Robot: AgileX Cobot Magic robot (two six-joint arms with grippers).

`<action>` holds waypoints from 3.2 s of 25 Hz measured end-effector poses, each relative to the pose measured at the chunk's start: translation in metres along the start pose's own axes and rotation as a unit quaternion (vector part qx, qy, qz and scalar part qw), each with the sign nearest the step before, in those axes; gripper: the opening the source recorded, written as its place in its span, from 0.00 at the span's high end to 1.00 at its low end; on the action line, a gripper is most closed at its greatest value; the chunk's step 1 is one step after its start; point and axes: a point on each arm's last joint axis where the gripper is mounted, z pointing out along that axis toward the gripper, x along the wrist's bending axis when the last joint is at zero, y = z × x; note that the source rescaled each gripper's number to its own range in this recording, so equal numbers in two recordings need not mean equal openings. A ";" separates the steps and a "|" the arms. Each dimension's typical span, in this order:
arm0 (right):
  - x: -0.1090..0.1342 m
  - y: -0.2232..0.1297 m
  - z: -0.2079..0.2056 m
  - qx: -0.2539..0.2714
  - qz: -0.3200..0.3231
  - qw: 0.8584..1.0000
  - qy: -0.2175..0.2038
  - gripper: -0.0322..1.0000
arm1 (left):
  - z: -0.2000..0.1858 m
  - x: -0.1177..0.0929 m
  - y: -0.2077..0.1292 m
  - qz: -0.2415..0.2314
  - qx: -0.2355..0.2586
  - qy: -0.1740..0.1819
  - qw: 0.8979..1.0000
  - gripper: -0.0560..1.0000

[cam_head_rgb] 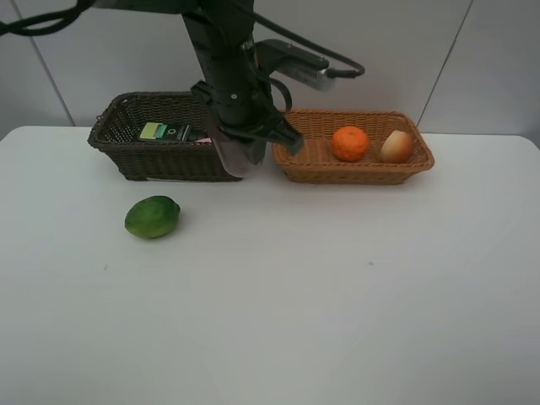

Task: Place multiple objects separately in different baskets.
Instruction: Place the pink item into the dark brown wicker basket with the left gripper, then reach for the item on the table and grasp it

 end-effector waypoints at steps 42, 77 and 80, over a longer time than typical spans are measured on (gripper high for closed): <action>0.000 0.000 0.000 0.000 0.000 1.000 0.000 0.03 | 0.104 0.074 0.021 -0.095 -0.199 0.052 0.974 0.95; 0.000 0.000 0.000 0.000 0.000 1.000 0.000 0.03 | 0.003 0.078 -0.028 -0.092 -0.021 0.120 0.988 0.05; 0.000 0.000 0.000 0.000 0.000 1.000 0.000 0.03 | -0.004 0.075 -0.054 -0.087 -0.013 0.101 0.991 0.05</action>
